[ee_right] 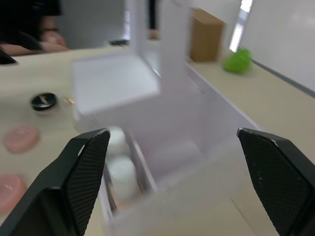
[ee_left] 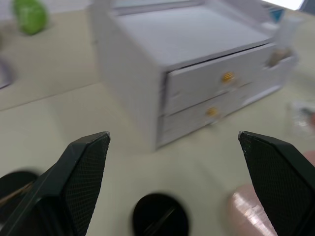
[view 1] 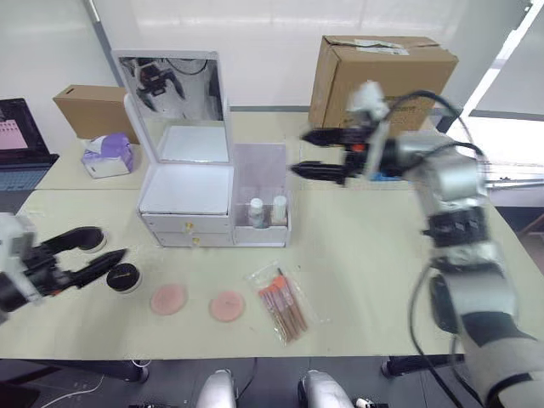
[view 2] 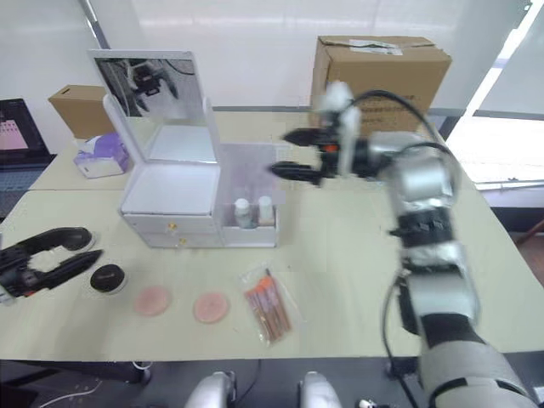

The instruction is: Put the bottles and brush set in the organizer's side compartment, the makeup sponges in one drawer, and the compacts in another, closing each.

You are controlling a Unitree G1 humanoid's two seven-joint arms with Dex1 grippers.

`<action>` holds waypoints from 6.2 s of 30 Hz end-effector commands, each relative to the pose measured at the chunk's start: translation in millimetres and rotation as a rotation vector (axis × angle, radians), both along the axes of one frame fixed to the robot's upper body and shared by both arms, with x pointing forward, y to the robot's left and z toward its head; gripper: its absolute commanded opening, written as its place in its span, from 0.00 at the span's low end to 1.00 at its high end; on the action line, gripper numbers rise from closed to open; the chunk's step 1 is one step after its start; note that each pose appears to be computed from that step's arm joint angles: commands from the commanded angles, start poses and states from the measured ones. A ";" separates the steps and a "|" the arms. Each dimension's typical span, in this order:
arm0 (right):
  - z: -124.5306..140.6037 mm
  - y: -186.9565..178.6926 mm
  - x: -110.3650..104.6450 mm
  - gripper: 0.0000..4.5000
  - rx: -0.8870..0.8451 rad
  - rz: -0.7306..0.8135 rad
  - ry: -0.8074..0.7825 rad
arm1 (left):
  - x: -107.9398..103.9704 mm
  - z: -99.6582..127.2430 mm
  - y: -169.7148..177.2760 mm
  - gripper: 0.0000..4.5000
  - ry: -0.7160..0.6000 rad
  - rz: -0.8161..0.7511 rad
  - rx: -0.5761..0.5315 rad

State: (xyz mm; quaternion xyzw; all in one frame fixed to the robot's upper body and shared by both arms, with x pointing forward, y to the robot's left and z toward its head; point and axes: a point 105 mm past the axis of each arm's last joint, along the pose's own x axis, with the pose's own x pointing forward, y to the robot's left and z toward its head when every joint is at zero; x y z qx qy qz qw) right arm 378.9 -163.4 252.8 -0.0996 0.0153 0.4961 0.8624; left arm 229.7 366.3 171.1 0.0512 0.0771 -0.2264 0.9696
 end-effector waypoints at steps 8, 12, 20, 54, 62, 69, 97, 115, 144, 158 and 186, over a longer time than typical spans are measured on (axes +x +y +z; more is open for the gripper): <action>-35.5 -118.7 -60.6 1.00 -0.051 -0.331 0.096 | -5.0 -1.9 52.0 1.00 -0.012 0.090 -0.035; -42.5 -121.0 -64.2 1.00 -0.030 -0.354 0.116 | 5.9 -9.8 43.7 1.00 0.021 0.034 -0.041; -39.2 -60.8 -90.4 1.00 0.015 -0.105 0.275 | 20.0 11.7 -22.4 1.00 0.051 -0.337 -0.024; -147.3 61.6 -96.0 1.00 0.071 -0.109 1.082 | -33.7 -57.2 -268.7 0.30 0.719 -0.658 -0.308; -172.3 86.1 -120.6 1.00 -0.075 0.034 1.203 | -5.6 -103.3 -265.0 0.01 0.675 -0.440 -0.138; -172.2 114.5 -116.5 1.00 -0.059 0.125 1.242 | -2.6 -110.3 -272.5 0.01 0.670 -0.411 -0.135; -92.5 85.3 -116.1 0.03 -0.098 0.226 0.609 | 6.6 -98.6 -275.4 0.00 0.610 -0.394 -0.132; 36.7 124.0 15.8 0.03 -0.053 0.292 -0.458 | 17.6 17.1 -266.4 0.00 -0.015 -0.487 -0.273; 25.6 157.1 38.2 0.91 0.145 0.138 -0.500 | 28.1 61.0 -233.0 0.00 -0.196 -0.372 -0.318; 52.0 114.2 -19.5 1.00 0.026 0.438 -0.190 | 39.3 51.9 -213.1 0.00 -0.191 -0.333 -0.198; -11.0 166.3 69.9 0.01 -0.373 -0.126 -0.347 | 48.1 76.5 -216.2 0.00 -0.320 -0.251 -0.209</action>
